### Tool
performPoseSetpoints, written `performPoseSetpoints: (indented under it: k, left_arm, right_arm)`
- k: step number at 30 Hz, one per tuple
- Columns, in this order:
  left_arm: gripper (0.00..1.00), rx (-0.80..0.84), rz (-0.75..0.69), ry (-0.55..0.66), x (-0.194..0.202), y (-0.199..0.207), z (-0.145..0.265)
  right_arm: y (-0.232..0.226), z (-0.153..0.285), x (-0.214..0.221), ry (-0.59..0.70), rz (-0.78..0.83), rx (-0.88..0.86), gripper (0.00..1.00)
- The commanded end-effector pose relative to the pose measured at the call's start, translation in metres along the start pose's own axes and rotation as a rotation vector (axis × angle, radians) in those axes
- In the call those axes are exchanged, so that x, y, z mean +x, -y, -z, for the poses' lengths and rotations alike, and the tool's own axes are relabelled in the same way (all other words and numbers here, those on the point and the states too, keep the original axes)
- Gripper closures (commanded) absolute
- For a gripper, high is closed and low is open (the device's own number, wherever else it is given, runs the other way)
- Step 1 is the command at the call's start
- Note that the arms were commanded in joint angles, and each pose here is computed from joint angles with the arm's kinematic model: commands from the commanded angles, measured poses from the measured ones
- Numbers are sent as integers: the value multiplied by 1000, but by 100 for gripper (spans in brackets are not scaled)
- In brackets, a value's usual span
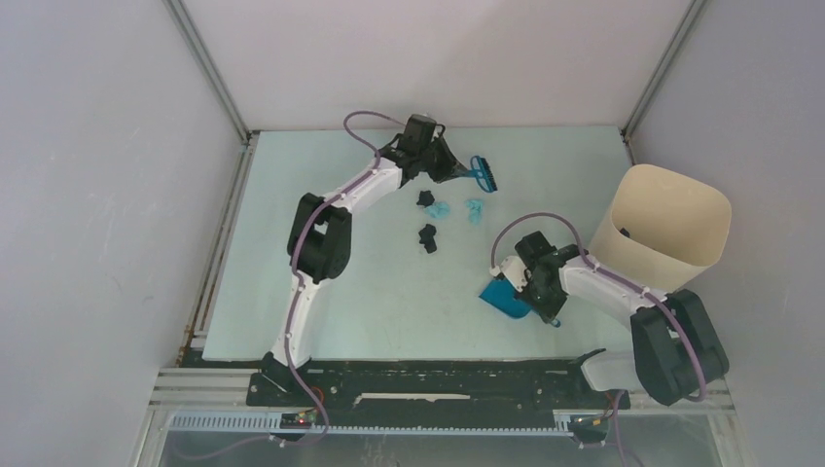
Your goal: Sweep away the paper scraps from the table
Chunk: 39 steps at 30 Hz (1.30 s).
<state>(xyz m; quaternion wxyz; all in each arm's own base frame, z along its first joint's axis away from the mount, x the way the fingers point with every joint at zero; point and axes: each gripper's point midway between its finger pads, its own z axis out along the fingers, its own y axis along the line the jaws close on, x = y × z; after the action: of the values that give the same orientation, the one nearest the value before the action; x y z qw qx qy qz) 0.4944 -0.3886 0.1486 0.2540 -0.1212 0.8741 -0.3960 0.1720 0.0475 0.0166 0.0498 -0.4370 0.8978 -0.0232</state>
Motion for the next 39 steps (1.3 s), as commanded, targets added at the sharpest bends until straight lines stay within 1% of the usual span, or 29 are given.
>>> performPoseSetpoints:
  k: [1, 4, 7, 9, 18, 21, 24, 26, 28, 30, 31, 32, 33, 34, 35, 37, 39]
  left_arm:
    - [100, 135, 144, 4, -14, 20, -16]
    - [100, 102, 147, -3, -5, 3, -13]
    - [100, 88, 141, -18, 11, -13, 7]
    - [100, 74, 106, 11, 15, -19, 37]
    - [100, -138, -15, 67, 63, -108, 140]
    - [100, -176, -82, 91, 69, -115, 170]
    - [100, -157, -160, 153, 56, -99, 194]
    - [100, -169, -228, 210, 37, -85, 207]
    - [100, -205, -342, 251, 11, -68, 218]
    - [100, -326, -452, 251, -14, -72, 218]
    - [100, -398, -462, 242, -25, -77, 217]
    - [100, -465, -435, 176, -26, -93, 206]
    - [100, -435, -402, 150, -31, -89, 199]
    - [100, -330, -351, 102, -26, -77, 186]
    - [100, -270, -298, 113, -29, -72, 175]
    - [100, -101, -222, 152, -32, -48, 157]
    - [100, 1, -157, 176, -37, -32, 144]
  right_arm:
    - [1, -6, -5, -6, 15, 42, 100]
    - [0, -7, -6, -11, 22, 40, 100]
    - [-1, -7, -6, -8, 25, 37, 100]
    - [-1, -7, -6, -6, 24, 37, 100]
    - [-5, -9, -7, -16, 51, 33, 100]
    - [-5, -9, -8, -13, 53, 36, 100]
    - [-5, -9, -8, -15, 55, 37, 100]
    - [-5, -10, -8, -18, 59, 37, 100]
    - [-5, -10, -8, -22, 58, 38, 100]
    - [-5, -10, -7, -23, 60, 39, 100]
    - [-5, -10, -8, -22, 61, 39, 100]
    - [-6, -10, -8, -20, 61, 37, 100]
    - [-6, -10, -8, -21, 61, 37, 100]
    - [-6, -10, -8, -20, 62, 37, 100]
    - [-6, -10, -8, -22, 62, 38, 100]
    - [-6, -10, -8, -22, 62, 39, 100]
    - [-5, -10, -8, -22, 62, 41, 100]
